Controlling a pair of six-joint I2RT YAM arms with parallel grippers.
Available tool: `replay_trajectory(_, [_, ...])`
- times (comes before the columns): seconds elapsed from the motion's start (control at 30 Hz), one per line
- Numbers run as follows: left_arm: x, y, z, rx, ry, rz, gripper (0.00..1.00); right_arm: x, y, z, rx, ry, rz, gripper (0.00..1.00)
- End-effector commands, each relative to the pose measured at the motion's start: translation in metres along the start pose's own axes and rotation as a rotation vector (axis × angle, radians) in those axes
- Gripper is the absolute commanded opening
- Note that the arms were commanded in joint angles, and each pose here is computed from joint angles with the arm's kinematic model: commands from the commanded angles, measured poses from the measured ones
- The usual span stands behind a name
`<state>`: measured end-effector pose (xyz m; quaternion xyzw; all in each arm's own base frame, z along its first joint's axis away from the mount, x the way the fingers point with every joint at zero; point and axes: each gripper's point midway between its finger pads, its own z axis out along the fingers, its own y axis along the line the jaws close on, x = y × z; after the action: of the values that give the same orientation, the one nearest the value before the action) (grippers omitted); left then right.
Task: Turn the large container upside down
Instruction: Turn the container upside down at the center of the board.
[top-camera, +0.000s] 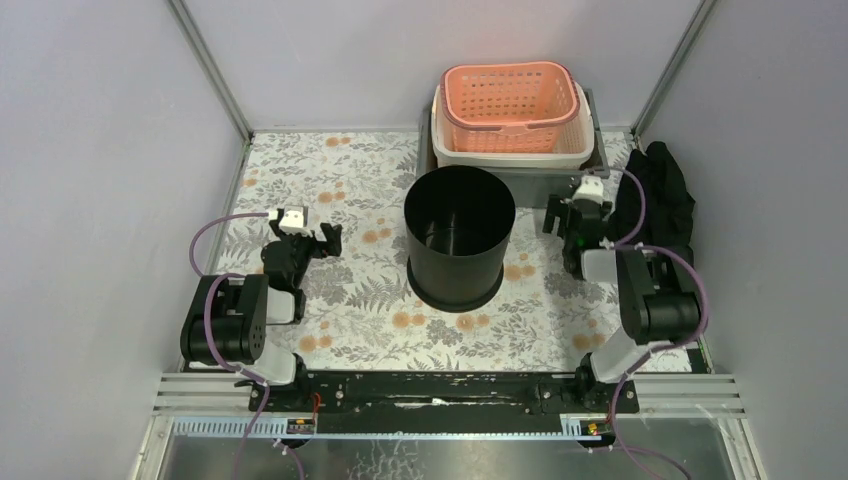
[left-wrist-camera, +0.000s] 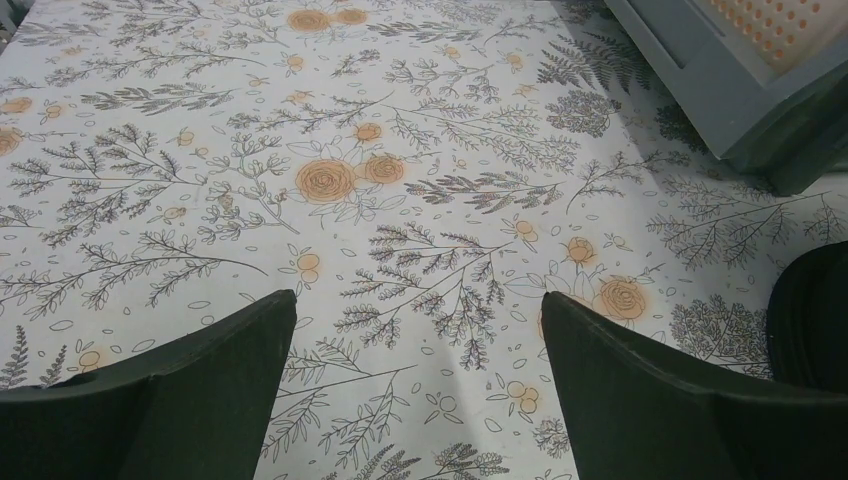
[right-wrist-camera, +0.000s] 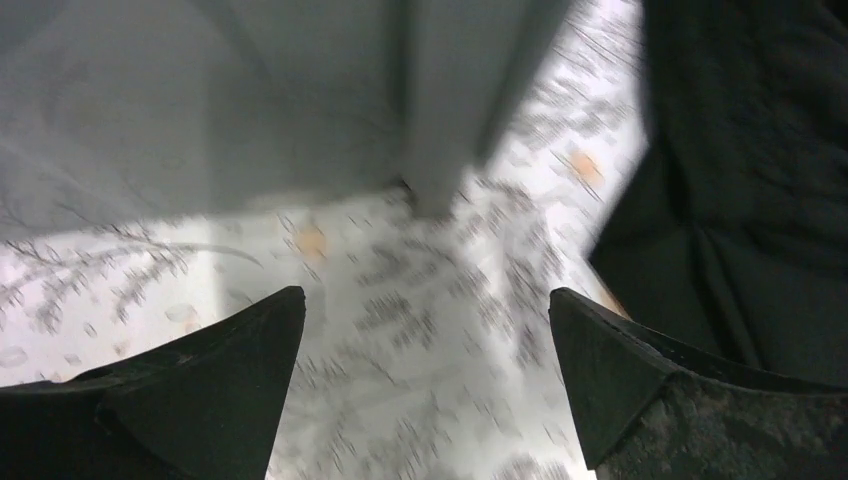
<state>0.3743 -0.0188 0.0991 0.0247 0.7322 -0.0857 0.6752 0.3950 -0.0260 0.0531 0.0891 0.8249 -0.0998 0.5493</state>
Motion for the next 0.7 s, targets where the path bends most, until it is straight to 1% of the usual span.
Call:
replay_trajectory(0.0, [0.000, 0.002, 0.000, -0.008, -0.008, 0.022, 1.00, 0.017, 0.040, 0.030, -0.171, 0.233, -0.140, 0.99])
replay_trajectory(0.03, [-0.001, 0.002, 0.000, -0.008, -0.009, 0.023, 1.00, 0.038, 0.051, 0.033, -0.240, 0.338, -0.183, 0.99])
replay_trajectory(0.1, [0.000, 0.002, 0.000, -0.008, -0.008, 0.023, 1.00, 0.051, 0.092, 0.023, -0.513, 0.453, -0.231, 0.99])
replay_trajectory(0.13, [-0.001, 0.001, 0.000, -0.007, -0.010, 0.022, 1.00, 0.055, 0.112, 0.007, -0.676, 0.495, -0.241, 0.97])
replay_trajectory(0.17, [-0.001, 0.001, 0.000, -0.008, -0.010, 0.022, 1.00, 0.054, 0.126, -0.008, -0.809, 0.504, -0.250, 1.00])
replay_trajectory(0.23, [0.000, 0.001, 0.000, -0.007, -0.009, 0.022, 1.00, 0.051, 0.147, -0.042, -1.049, 0.495, -0.248, 0.99])
replay_trajectory(0.27, [0.000, 0.001, 0.000, -0.007, -0.008, 0.022, 1.00, 0.050, 0.153, -0.049, -1.118, 0.490, -0.240, 0.99])
replay_trajectory(0.3, [-0.001, 0.001, 0.000, -0.007, -0.010, 0.022, 1.00, 0.051, 0.156, -0.060, -1.186, 0.529, -0.226, 0.99])
replay_trajectory(0.33, [0.000, 0.001, 0.000, -0.007, -0.008, 0.022, 1.00, 0.050, 0.162, -0.079, -1.315, 0.542, -0.216, 0.99])
replay_trajectory(0.4, [0.000, 0.002, 0.000, -0.008, -0.008, 0.023, 1.00, 0.041, 0.166, -0.107, -1.535, 0.526, -0.198, 0.99])
replay_trajectory(0.5, [0.000, 0.001, 0.000, -0.006, -0.008, 0.022, 1.00, 0.026, 0.155, -0.129, -1.719, 0.473, -0.167, 0.99])
replay_trajectory(0.57, [0.000, 0.001, 0.000, -0.007, -0.008, 0.022, 1.00, 0.016, 0.143, -0.152, -1.853, 0.388, -0.161, 1.00])
replay_trajectory(0.63, [0.000, 0.001, 0.000, -0.006, -0.009, 0.023, 1.00, 0.013, 0.137, -0.152, -1.855, 0.355, -0.134, 1.00])
replay_trajectory(0.67, [-0.001, 0.001, 0.000, -0.005, -0.010, 0.023, 1.00, 0.011, 0.136, -0.156, -1.857, 0.332, -0.150, 1.00])
